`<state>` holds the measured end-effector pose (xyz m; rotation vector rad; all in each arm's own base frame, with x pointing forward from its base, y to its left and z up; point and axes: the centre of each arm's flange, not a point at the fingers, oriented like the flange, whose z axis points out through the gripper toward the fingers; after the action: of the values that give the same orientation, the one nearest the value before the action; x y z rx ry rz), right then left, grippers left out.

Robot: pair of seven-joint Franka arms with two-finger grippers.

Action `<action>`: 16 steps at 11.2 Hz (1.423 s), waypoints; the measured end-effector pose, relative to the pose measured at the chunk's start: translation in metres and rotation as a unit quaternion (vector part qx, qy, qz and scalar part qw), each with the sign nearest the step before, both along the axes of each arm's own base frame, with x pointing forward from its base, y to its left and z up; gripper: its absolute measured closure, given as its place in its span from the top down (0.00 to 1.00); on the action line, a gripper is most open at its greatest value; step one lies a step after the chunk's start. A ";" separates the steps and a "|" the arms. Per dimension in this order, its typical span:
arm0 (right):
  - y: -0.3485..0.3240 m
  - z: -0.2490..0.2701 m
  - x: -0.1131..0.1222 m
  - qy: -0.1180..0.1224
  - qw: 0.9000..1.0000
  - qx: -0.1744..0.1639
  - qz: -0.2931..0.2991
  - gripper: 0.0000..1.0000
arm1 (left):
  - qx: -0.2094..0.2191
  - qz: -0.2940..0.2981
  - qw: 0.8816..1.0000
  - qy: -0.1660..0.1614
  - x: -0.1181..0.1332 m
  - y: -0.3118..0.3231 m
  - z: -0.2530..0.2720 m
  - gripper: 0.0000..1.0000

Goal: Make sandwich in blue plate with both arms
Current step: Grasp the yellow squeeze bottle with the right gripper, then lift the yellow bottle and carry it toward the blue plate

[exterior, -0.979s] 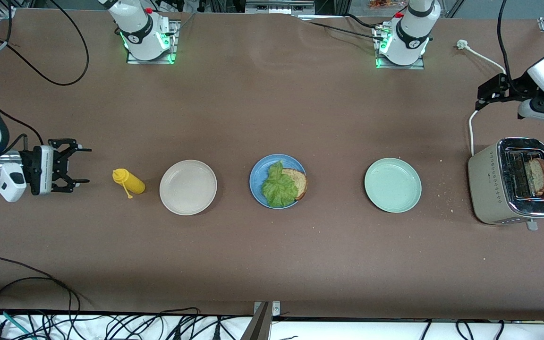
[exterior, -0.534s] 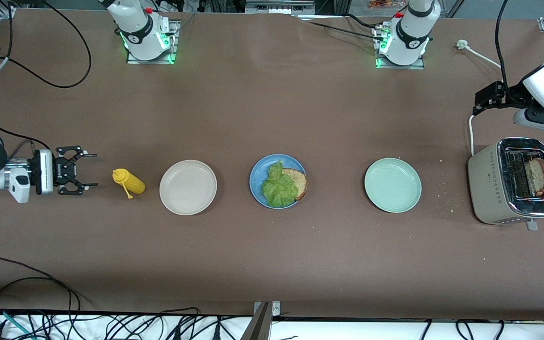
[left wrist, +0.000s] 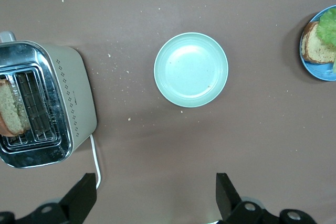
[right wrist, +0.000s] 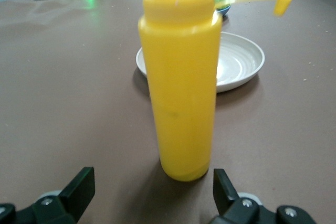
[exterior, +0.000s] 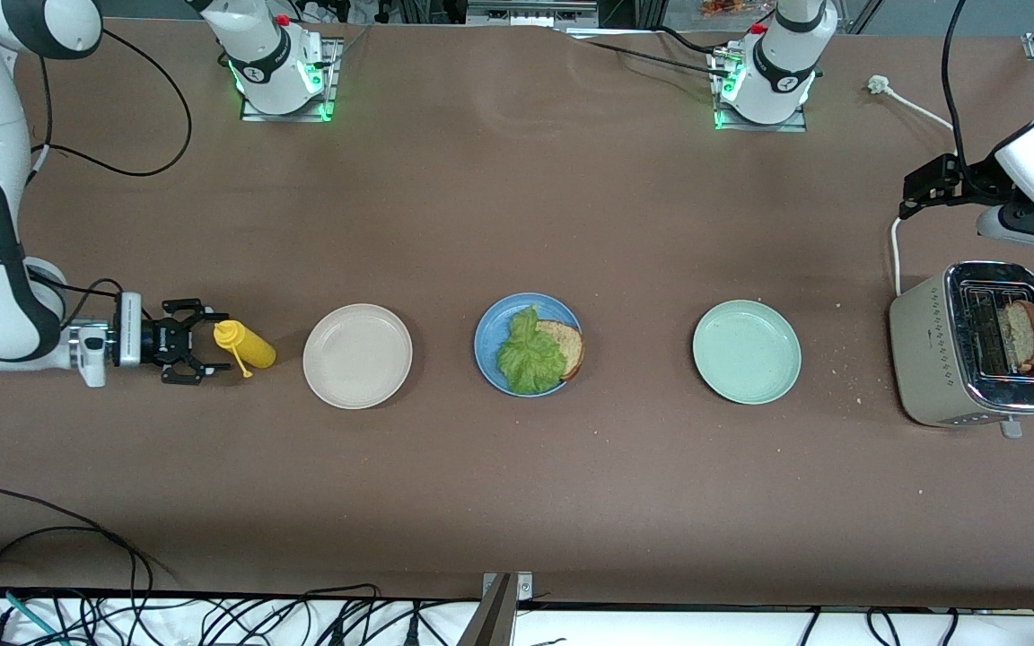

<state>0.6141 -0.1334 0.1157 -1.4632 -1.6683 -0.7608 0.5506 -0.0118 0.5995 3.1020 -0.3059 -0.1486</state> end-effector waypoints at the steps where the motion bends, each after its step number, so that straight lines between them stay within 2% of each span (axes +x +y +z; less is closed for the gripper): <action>1: 0.001 -0.015 -0.003 -0.004 1.000 0.006 0.000 1.00 | 0.000 0.000 1.000 0.000 0.000 0.000 0.000 1.00; 4: 0.004 -0.027 -0.001 -0.021 1.000 0.016 -0.017 1.00 | 0.000 0.000 1.000 0.000 0.000 0.000 0.000 1.00; 9: 0.019 -0.039 0.000 -0.017 0.998 0.040 -0.035 1.00 | 0.000 0.000 1.000 0.000 0.000 0.000 0.000 1.00; 13: 0.048 -0.041 0.008 -0.019 0.998 0.046 -0.031 1.00 | 0.000 0.000 1.000 0.000 0.000 0.000 0.000 1.00; 14: 0.051 -0.040 0.008 -0.019 0.998 0.047 -0.030 0.94 | 0.000 0.000 1.000 0.000 0.000 0.000 0.000 1.00; 16: 0.054 -0.040 0.009 -0.020 0.998 0.050 -0.032 0.67 | 0.000 0.000 1.000 0.000 0.000 0.000 0.000 1.00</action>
<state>0.6233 -0.0798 0.0760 -1.4451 -1.5951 -0.9009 0.5508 -0.0117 0.5992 3.1018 -0.3054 -0.1497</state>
